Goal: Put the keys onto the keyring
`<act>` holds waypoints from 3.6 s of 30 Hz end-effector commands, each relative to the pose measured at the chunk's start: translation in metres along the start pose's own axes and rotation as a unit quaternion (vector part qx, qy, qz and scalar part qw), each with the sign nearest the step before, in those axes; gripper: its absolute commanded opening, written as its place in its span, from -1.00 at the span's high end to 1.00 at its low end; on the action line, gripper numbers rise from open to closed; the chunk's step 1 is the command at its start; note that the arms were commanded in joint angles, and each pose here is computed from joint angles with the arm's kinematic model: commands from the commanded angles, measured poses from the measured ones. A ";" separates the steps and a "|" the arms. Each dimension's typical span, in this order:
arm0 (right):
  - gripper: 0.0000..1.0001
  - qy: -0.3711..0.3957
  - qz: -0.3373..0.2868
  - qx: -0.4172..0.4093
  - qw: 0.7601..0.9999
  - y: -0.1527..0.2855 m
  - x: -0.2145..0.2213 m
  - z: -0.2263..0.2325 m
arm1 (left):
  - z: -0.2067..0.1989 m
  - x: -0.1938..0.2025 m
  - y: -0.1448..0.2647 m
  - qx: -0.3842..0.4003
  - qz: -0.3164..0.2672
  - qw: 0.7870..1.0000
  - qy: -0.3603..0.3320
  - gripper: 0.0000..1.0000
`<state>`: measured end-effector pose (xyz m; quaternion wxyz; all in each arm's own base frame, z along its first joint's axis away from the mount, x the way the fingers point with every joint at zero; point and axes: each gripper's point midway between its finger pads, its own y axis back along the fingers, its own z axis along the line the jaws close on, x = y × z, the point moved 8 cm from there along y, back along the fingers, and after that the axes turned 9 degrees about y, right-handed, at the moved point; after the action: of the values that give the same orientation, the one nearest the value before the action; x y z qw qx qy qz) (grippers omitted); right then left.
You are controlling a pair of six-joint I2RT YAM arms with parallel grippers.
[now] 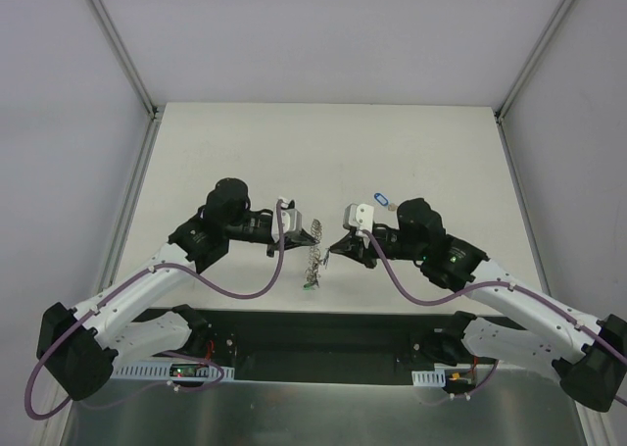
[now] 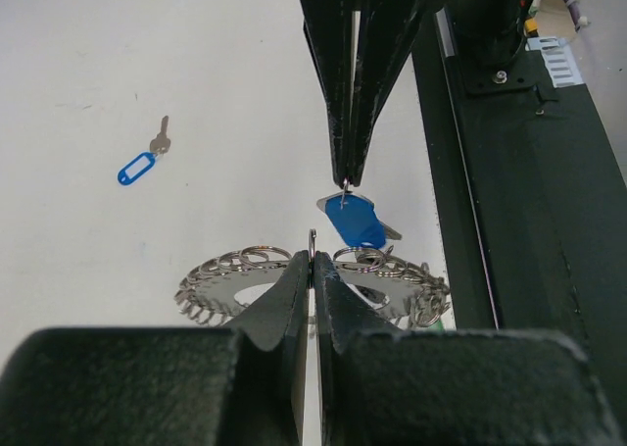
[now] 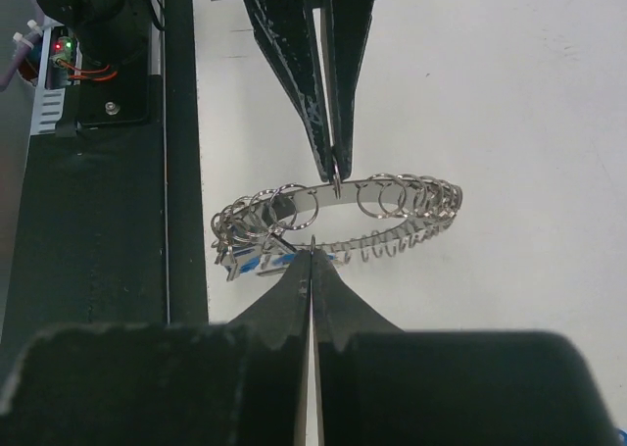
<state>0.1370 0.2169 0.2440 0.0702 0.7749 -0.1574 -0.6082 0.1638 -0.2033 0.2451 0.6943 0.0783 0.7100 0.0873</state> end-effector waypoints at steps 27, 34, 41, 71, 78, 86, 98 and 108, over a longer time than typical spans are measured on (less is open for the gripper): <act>0.98 0.050 -0.040 -0.025 0.998 -0.005 -0.030 0.001 | -0.008 -0.003 -0.007 0.094 -0.043 0.994 -0.044 1.00; 0.98 0.053 -0.034 -0.012 0.998 -0.005 -0.029 0.000 | -0.008 -0.003 -0.007 0.098 -0.044 0.993 -0.042 1.00; 0.98 0.055 -0.034 -0.007 0.998 -0.004 -0.029 0.000 | -0.008 -0.002 -0.008 0.099 -0.043 0.993 -0.038 1.00; 0.98 0.054 -0.035 -0.029 0.997 -0.006 -0.030 0.004 | -0.007 -0.002 -0.009 0.100 -0.041 0.994 -0.031 1.00; 0.98 0.055 -0.039 -0.037 0.997 -0.007 -0.031 0.005 | -0.007 -0.003 -0.009 0.101 -0.042 0.993 -0.031 1.00; 0.98 0.046 -0.036 -0.048 0.997 -0.011 -0.030 0.006 | -0.009 -0.004 -0.009 0.111 -0.044 0.992 -0.029 1.00; 0.98 0.040 -0.032 -0.040 0.998 -0.013 -0.029 0.004 | -0.011 -0.006 -0.009 0.124 -0.048 0.991 -0.026 1.00; 0.98 0.061 -0.012 -0.053 0.997 -0.011 -0.029 0.008 | -0.006 -0.011 -0.011 0.092 -0.035 0.995 0.037 1.00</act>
<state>0.1262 0.2320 0.2443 0.1202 0.7847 -0.1353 -0.5928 0.1523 -0.2100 0.2263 0.6469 0.1360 0.7501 0.0212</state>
